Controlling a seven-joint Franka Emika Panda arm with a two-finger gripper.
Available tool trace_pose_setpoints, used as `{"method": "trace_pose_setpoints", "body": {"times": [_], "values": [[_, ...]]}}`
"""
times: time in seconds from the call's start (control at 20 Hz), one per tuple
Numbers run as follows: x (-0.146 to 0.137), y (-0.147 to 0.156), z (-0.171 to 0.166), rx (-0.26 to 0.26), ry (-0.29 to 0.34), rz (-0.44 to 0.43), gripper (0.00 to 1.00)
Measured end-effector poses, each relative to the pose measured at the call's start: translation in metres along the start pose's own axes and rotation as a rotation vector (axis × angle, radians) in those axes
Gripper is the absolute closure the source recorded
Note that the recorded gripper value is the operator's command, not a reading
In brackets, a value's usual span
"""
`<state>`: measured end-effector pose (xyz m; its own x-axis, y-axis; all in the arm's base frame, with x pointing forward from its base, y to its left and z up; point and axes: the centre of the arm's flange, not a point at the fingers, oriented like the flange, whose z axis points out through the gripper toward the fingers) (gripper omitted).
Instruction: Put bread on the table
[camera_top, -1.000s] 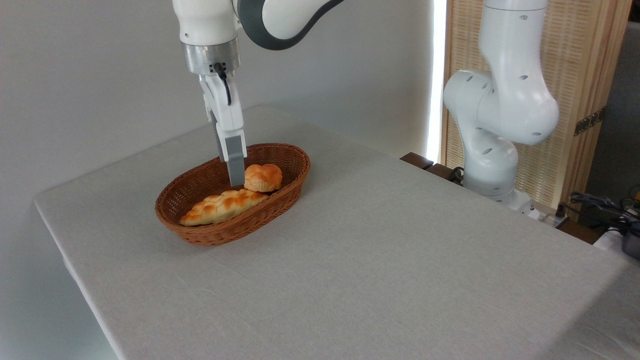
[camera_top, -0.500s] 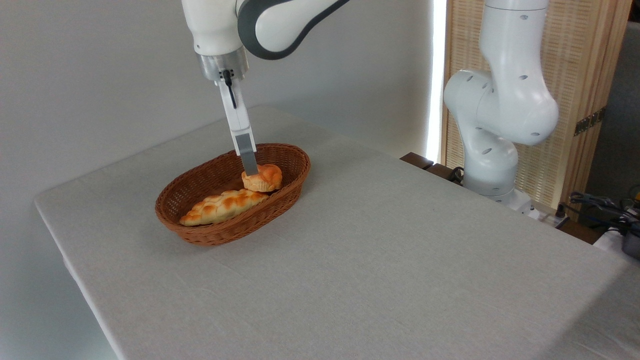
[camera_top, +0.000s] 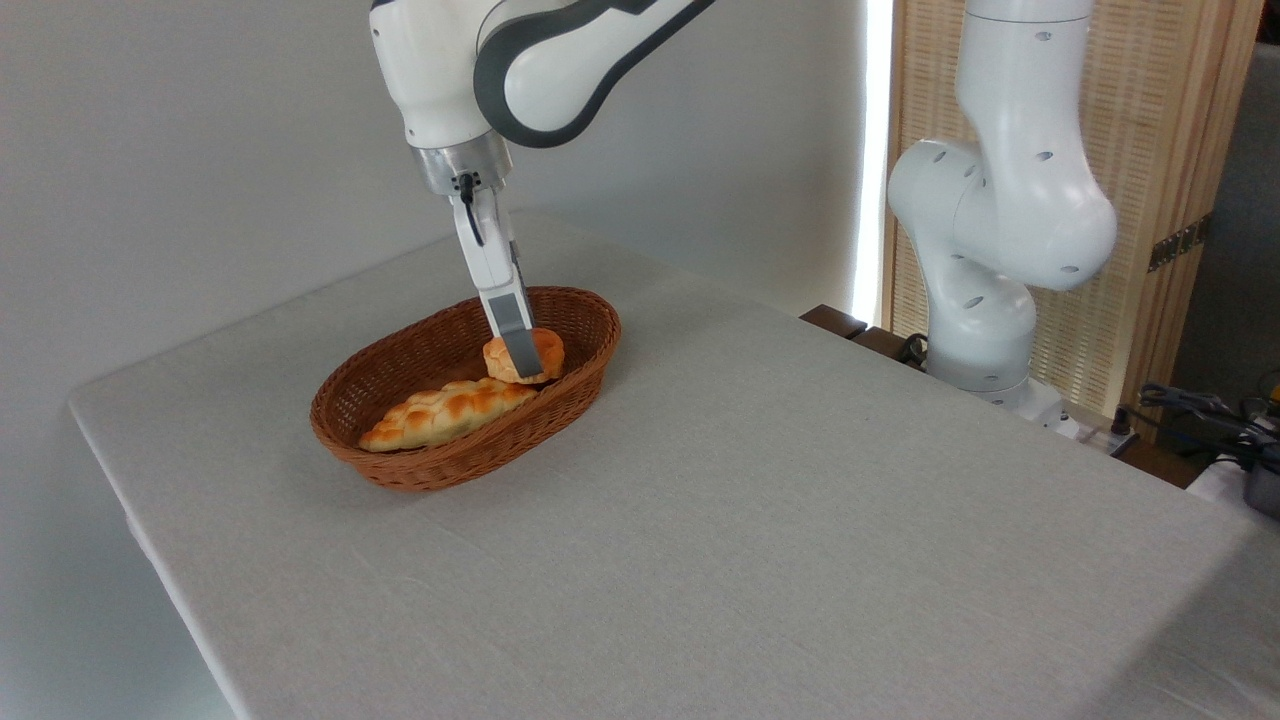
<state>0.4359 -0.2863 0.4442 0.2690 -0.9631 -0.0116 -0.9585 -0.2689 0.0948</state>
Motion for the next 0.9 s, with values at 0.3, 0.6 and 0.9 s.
{"method": "trace_pose_setpoints", "body": {"times": [0.3,0.6,0.9], "values": [[0.004,-0.003,0.004,0.009,0.012,0.006,1.00],[0.003,-0.005,0.000,0.016,0.018,0.001,1.00],[-0.023,-0.028,-0.031,-0.023,-0.007,-0.077,1.00]]}}
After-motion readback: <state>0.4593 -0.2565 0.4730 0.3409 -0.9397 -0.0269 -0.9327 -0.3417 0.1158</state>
